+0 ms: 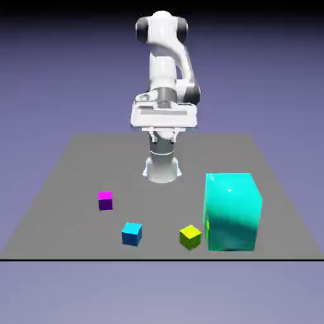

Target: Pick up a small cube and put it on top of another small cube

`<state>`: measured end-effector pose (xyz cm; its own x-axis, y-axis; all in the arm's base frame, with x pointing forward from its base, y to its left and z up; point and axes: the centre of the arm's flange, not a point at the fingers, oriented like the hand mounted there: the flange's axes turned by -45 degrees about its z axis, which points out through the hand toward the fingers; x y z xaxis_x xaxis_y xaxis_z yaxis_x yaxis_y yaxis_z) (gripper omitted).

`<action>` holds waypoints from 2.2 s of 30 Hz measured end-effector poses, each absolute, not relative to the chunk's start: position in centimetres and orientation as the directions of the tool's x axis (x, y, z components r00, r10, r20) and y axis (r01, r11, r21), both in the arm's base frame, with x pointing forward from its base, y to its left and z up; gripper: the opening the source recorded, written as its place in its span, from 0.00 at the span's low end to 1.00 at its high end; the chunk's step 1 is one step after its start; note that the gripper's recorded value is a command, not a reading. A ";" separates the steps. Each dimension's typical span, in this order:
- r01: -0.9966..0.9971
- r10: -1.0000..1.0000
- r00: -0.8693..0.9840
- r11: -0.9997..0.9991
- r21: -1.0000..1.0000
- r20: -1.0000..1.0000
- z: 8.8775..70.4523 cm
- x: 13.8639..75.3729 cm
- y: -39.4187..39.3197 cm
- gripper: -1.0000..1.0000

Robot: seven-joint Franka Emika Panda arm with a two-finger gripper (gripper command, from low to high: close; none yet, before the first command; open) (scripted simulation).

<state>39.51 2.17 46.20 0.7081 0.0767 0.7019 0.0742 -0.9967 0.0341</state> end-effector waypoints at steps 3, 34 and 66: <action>0.276 0.281 0.727 -0.955 0.109 0.627 44.3 40.4 7.1 0.50; 0.754 0.754 -0.657 0.657 0.000 -0.005 19.9 26.4 29.3 0.50; 0.732 0.830 -0.544 0.541 0.415 -0.123 36.2 47.5 27.8 0.00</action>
<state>47.46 27.83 36.19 -0.5436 0.8303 -0.1230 0.7318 0.5405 0.4152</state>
